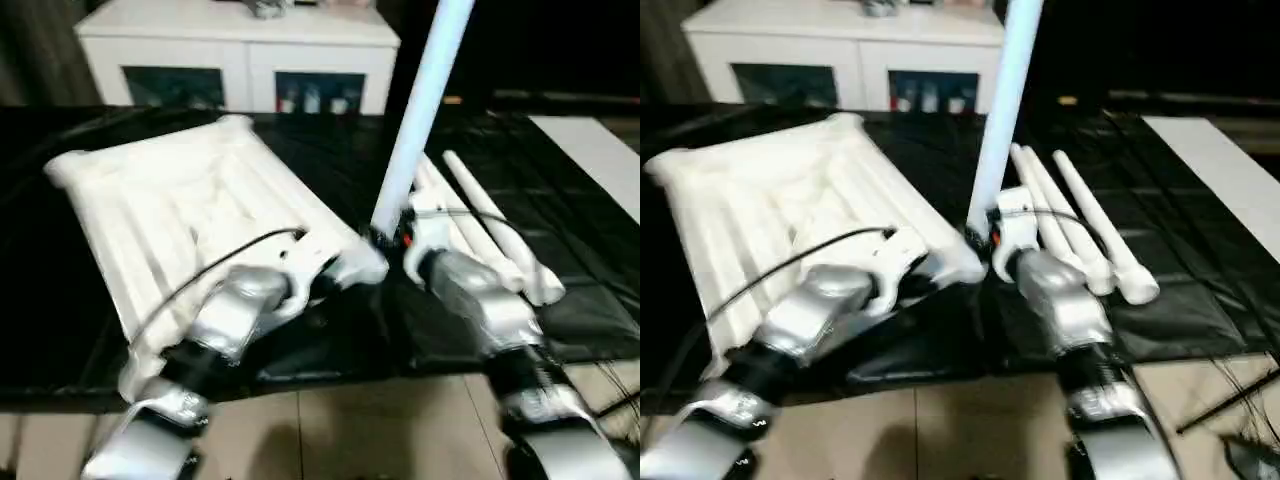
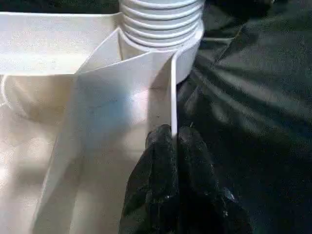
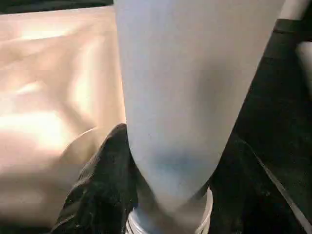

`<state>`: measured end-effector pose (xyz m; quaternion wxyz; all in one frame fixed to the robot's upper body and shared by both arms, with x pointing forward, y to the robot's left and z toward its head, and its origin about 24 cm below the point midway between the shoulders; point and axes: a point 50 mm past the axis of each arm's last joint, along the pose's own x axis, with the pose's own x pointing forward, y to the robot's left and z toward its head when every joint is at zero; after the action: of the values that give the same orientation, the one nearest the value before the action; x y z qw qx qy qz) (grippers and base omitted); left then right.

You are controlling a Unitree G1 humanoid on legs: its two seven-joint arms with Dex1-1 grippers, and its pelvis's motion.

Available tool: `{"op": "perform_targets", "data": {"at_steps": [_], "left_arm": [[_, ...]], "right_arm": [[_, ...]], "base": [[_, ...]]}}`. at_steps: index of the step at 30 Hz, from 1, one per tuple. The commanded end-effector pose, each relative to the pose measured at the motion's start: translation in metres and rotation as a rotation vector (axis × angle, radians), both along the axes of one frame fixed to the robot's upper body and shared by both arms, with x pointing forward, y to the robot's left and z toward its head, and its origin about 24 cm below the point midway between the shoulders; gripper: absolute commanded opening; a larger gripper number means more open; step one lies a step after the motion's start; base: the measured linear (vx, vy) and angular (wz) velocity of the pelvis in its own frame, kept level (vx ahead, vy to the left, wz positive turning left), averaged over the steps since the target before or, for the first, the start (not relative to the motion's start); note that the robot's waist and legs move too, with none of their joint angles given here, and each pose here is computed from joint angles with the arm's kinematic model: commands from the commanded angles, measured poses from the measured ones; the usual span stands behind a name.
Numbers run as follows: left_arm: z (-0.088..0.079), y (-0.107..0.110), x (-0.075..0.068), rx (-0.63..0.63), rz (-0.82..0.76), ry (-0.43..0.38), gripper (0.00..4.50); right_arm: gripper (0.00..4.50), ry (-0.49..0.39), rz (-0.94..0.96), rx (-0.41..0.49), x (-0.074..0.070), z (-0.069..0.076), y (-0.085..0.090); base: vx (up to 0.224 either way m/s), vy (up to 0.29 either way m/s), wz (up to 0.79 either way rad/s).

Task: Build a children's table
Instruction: Rotate leg to tighten

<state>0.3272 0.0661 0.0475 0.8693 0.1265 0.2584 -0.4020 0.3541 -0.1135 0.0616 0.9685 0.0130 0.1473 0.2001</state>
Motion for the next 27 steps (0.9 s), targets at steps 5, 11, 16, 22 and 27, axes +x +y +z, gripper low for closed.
{"op": "perform_targets", "data": {"at_steps": [5, 11, 16, 22, 27], "left_arm": [[0.053, -0.052, -0.002, -0.137, -0.088, -0.134, 0.00], [0.050, -0.054, -0.006, -0.133, -0.046, -0.114, 0.00], [0.048, -0.042, -0.001, -0.114, -0.019, -0.119, 0.00], [0.048, -0.035, 0.000, -0.108, -0.029, -0.129, 0.00], [0.047, -0.032, 0.001, -0.112, -0.036, -0.130, 0.00]], "right_arm": [[1.86, 0.309, -0.177, -0.134, -0.016, -0.063, 0.002], [1.86, 0.319, -0.240, -0.127, -0.013, -0.065, 0.011], [1.86, 0.283, -0.217, -0.136, -0.009, -0.061, 0.013], [1.86, 0.162, -0.134, -0.090, 0.000, -0.045, 0.018], [2.65, 0.091, -0.106, -0.048, 0.006, -0.031, 0.017]], "base": [[0.000, 0.000, 0.00], [0.000, 0.000, 0.00], [0.000, 0.000, 0.00], [0.000, 0.000, 0.00], [0.000, 0.000, 0.00]]}}
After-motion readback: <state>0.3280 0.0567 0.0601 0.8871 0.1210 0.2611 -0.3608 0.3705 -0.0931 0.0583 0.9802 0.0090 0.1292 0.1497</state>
